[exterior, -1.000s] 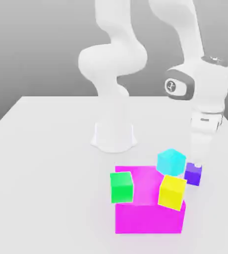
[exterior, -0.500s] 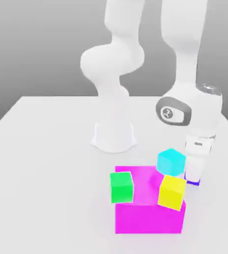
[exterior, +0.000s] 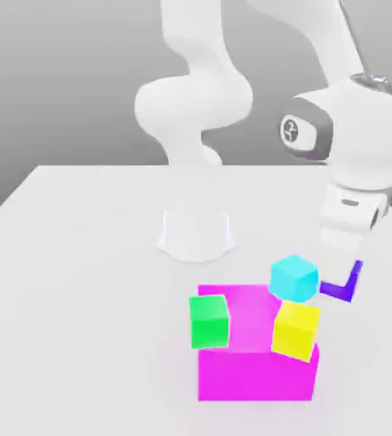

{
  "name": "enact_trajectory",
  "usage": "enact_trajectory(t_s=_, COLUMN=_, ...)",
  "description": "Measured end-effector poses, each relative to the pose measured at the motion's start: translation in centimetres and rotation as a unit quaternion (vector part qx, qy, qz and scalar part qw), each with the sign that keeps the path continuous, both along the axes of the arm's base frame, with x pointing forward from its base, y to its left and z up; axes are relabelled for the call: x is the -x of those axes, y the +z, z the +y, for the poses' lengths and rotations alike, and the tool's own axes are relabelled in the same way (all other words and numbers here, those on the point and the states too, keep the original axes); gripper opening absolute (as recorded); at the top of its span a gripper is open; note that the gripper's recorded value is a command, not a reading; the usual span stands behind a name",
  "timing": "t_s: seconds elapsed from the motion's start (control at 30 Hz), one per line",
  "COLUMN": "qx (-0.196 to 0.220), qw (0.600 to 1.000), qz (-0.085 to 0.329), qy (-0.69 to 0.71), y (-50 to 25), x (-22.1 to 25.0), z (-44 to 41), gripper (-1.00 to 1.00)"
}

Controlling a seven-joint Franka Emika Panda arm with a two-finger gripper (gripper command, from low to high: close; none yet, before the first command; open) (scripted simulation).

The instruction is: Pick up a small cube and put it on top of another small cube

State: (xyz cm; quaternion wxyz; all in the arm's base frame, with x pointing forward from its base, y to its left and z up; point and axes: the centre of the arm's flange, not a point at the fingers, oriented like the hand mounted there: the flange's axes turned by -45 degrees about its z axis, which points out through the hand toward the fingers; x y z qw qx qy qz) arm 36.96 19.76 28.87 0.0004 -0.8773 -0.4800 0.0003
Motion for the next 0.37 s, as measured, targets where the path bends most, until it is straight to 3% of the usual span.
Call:
enact_trajectory(t_s=0.1, qx=-0.001, qw=0.999, qz=0.0, qy=-0.036, y=4.1, x=-4.0, z=-4.2, gripper=-1.0)
enact_trajectory(t_s=0.23, qx=-0.001, qw=0.999, qz=0.001, qy=-0.048, y=1.2, x=-5.3, z=-5.8, gripper=-1.0)
enact_trajectory(t_s=0.27, qx=-0.001, qw=0.999, qz=0.001, qy=-0.049, y=0.0, x=-5.3, z=-5.9, gripper=1.0)
enact_trajectory(t_s=0.37, qx=-0.001, qw=0.999, qz=0.001, qy=-0.049, y=0.0, x=-5.3, z=-5.9, gripper=1.0)
